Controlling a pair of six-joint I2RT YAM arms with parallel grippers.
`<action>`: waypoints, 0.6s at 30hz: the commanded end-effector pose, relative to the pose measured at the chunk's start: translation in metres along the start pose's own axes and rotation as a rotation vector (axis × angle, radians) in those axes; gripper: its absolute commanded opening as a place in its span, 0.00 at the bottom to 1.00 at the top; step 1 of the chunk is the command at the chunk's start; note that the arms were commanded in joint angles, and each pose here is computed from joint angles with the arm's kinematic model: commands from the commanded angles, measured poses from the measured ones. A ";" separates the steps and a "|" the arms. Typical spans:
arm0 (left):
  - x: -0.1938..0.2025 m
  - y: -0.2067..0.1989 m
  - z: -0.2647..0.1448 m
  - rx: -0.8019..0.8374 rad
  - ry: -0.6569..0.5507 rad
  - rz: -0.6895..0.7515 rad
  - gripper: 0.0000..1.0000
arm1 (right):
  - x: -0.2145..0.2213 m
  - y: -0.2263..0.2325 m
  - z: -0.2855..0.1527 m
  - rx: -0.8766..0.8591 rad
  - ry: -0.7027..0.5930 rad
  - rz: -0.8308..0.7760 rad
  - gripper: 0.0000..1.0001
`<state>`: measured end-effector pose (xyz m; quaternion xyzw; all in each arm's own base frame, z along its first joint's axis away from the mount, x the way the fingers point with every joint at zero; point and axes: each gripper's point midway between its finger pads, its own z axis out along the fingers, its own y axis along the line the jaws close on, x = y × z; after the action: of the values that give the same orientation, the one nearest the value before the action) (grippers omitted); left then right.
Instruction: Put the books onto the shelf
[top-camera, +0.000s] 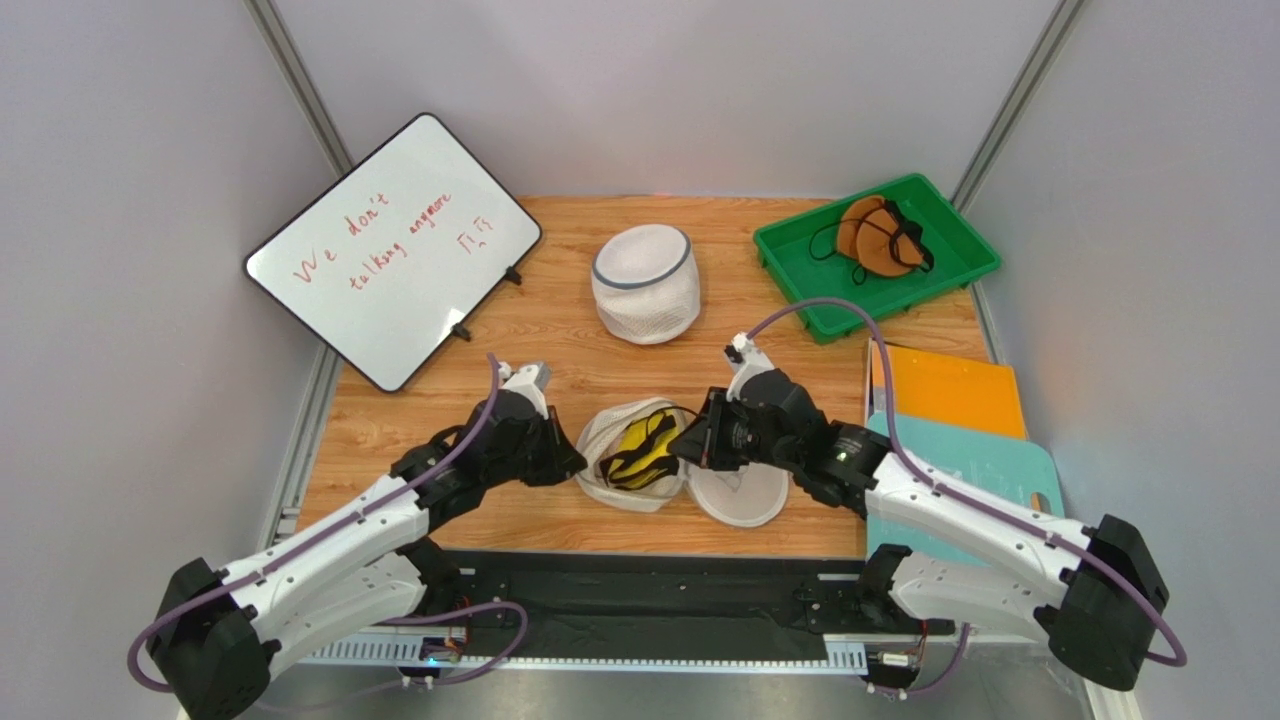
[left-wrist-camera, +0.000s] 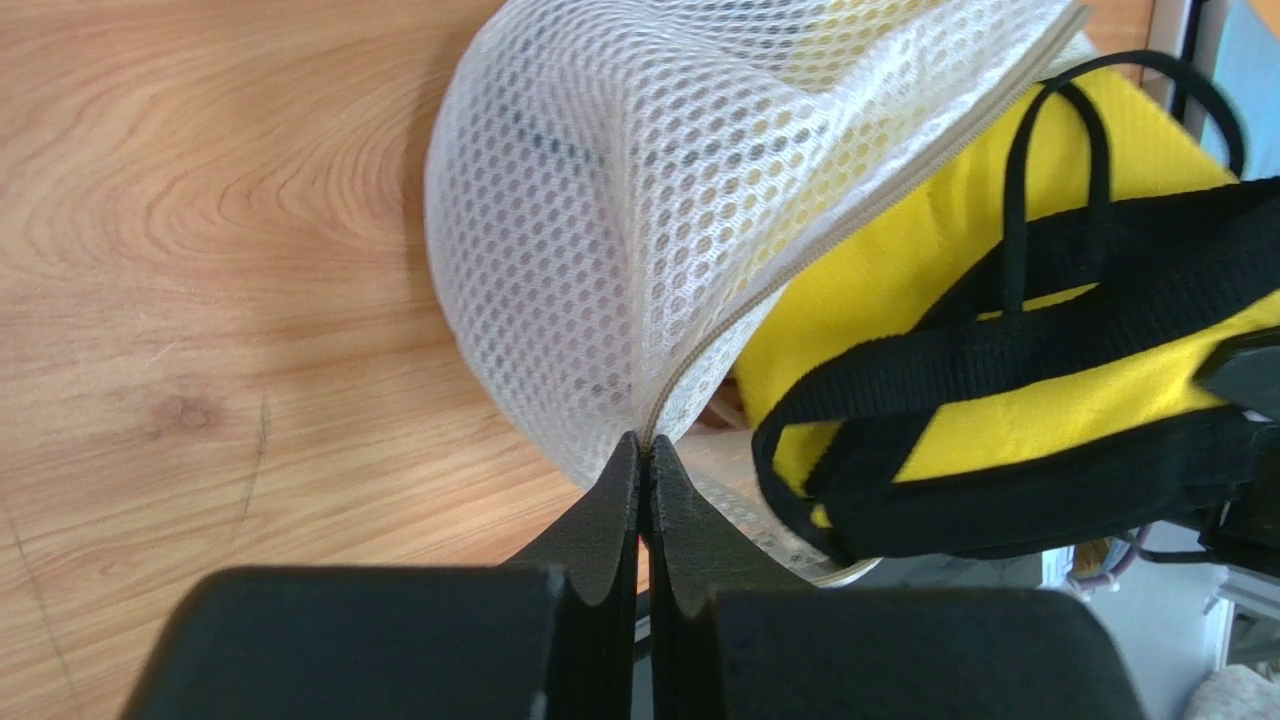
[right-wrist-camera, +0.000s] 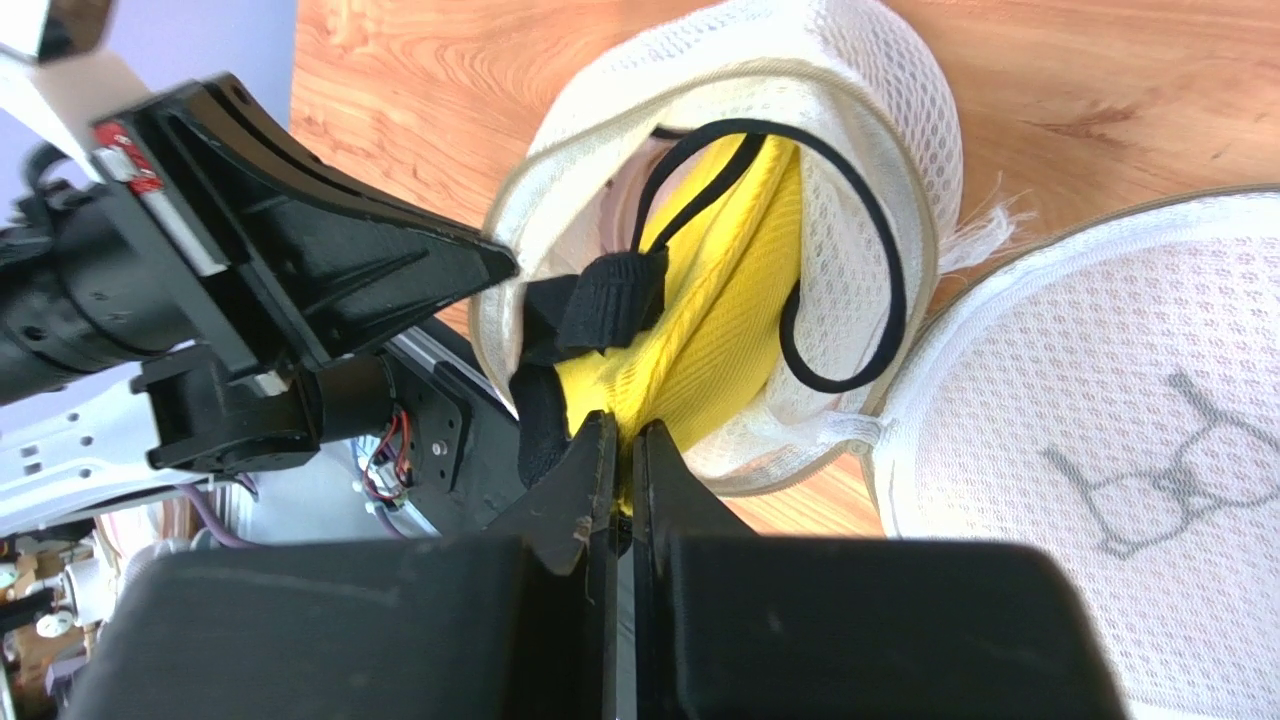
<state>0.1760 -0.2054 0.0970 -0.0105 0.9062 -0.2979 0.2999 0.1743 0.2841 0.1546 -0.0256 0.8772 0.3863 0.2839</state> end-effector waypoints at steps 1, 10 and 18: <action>0.006 0.007 -0.002 -0.017 0.000 -0.016 0.00 | -0.027 0.010 -0.019 -0.022 -0.100 -0.015 0.00; 0.007 0.009 -0.002 -0.027 0.003 -0.016 0.00 | -0.050 0.025 -0.053 -0.137 -0.183 0.036 0.00; 0.006 0.009 -0.003 -0.027 0.001 -0.016 0.00 | -0.070 0.038 -0.087 -0.215 -0.269 0.049 0.00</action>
<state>0.1706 -0.1988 0.0882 -0.0158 0.9110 -0.2892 0.2937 0.1823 0.2424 0.2322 0.0164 0.8123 0.4551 0.3644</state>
